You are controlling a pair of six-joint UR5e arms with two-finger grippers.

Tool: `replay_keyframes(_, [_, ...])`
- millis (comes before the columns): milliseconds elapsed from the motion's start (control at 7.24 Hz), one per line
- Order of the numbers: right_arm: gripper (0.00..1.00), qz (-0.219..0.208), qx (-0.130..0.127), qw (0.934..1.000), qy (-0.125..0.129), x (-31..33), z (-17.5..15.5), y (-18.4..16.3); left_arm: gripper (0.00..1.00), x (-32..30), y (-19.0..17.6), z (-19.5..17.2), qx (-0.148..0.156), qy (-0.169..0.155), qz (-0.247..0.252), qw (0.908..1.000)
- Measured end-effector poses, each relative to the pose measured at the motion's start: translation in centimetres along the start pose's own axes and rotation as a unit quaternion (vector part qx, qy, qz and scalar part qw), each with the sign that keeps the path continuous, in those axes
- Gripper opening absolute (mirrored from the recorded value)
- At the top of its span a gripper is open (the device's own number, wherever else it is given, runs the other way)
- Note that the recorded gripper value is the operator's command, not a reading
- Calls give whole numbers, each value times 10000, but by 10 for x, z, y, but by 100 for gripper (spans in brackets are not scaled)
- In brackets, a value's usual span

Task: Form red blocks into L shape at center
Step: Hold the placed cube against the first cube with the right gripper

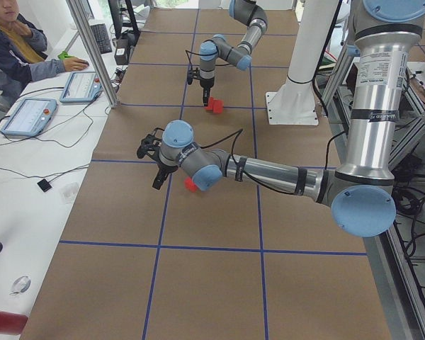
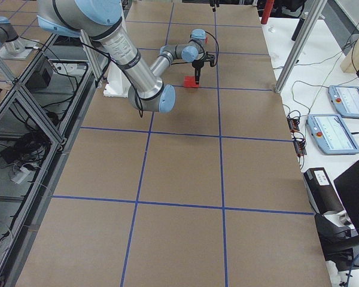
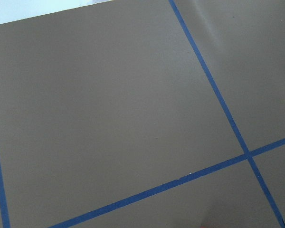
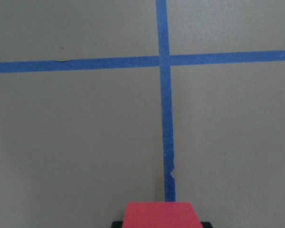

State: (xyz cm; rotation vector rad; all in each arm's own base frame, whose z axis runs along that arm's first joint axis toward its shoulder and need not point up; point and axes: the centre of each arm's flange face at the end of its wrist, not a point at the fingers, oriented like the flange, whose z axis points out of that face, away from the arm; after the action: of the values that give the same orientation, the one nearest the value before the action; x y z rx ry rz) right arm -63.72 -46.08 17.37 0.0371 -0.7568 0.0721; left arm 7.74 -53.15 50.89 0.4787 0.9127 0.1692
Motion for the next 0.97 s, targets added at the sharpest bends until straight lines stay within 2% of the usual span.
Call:
replay_keyframes(690, [10, -10, -29, 10000, 16, -10, 2, 2, 100, 0, 0, 0, 0, 0, 1, 10000])
replay_keyframes(966, [22, -27, -40, 10000, 27, -10, 3, 2, 100, 0, 0, 0, -1, -1, 0, 10000])
